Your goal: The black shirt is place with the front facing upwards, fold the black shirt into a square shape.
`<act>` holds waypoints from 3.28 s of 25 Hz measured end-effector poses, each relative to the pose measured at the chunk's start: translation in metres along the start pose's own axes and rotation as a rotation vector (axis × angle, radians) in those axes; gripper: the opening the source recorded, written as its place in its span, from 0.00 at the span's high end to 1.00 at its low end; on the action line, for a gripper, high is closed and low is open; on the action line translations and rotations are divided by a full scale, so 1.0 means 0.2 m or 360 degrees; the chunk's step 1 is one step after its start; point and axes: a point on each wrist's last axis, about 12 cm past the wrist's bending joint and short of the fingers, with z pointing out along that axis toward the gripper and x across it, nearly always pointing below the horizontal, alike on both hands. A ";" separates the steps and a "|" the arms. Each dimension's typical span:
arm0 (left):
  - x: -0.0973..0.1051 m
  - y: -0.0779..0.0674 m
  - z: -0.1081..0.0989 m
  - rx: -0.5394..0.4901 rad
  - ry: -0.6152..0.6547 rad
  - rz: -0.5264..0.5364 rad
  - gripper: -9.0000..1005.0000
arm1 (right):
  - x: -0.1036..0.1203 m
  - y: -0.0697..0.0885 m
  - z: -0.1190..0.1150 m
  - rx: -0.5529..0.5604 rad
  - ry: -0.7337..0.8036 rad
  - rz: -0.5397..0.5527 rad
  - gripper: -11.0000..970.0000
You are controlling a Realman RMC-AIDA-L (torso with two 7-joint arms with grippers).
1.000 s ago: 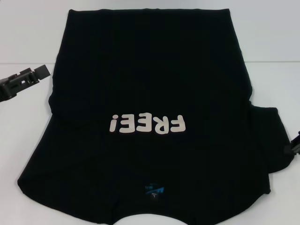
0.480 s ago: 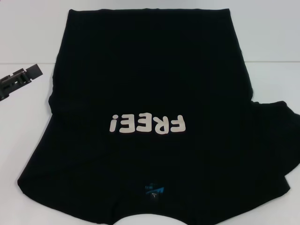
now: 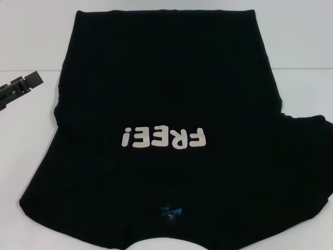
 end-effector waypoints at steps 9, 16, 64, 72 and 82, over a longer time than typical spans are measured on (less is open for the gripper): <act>-0.02 -0.01 -0.01 0.0021 -0.0056 -0.0010 0.05 | 0.03 0.22 -0.01 -0.0509 0.0119 -0.0037 0.86; -0.02 0.00 -0.03 -0.0005 -0.0096 -0.0023 0.05 | 0.06 0.48 0.23 -0.0530 0.0287 -0.0247 0.84; 0.19 0.12 -0.23 -0.0572 0.0784 -0.0665 0.18 | -0.02 0.58 0.23 -0.0498 0.0279 -0.0428 0.09; 0.21 0.14 -0.22 -0.0623 0.0813 -0.0607 0.18 | -0.01 0.58 0.23 -0.0503 0.0285 -0.0422 0.09; 0.22 0.14 -0.21 -0.0628 0.0830 -0.0592 0.18 | 0.00 0.57 0.23 -0.0506 0.0291 -0.0410 0.09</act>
